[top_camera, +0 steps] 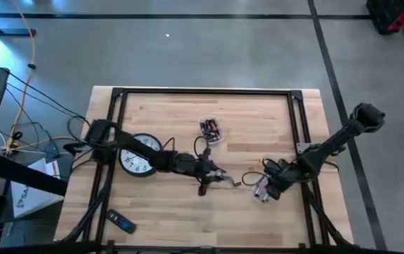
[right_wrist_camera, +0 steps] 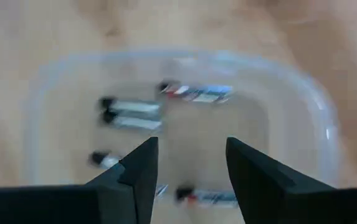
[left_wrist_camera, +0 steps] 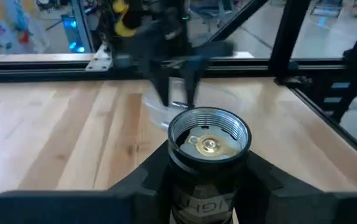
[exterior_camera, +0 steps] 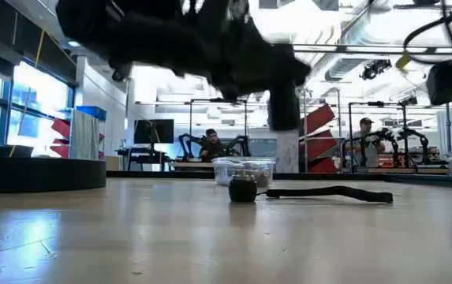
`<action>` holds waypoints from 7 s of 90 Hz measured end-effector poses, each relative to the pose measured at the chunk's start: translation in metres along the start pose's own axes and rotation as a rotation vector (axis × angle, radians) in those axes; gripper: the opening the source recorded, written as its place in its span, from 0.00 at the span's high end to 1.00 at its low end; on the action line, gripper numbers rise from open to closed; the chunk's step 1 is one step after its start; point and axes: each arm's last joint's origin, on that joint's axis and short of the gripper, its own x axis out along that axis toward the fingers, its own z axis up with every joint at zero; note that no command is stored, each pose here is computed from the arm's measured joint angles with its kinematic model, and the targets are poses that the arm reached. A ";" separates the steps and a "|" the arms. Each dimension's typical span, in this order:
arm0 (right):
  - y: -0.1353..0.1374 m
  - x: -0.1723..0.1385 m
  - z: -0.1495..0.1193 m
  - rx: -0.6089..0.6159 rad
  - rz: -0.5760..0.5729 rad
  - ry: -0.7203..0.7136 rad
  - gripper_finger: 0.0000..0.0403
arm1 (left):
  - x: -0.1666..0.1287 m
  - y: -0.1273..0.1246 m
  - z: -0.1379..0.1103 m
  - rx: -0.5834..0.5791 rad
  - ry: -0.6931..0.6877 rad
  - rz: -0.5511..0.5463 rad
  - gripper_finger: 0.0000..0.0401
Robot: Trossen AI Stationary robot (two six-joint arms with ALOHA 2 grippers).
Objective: Insert battery
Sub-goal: Close the lid of the black flashlight
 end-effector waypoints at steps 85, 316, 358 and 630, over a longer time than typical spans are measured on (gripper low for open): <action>-0.094 -0.007 0.200 -0.136 -0.156 -0.485 0.62 | -0.068 -0.092 -0.027 -0.121 0.218 0.179 0.77; 0.141 0.067 0.190 -0.683 0.028 -0.253 0.62 | -0.091 -0.073 -0.057 -0.095 0.193 0.387 0.77; 0.123 0.099 0.206 -0.617 0.174 -0.139 0.62 | -0.094 -0.067 -0.055 -0.110 0.215 0.405 0.77; 0.187 0.077 0.151 -0.657 -0.200 -0.073 0.66 | -0.079 -0.066 -0.063 -0.099 0.190 0.358 0.77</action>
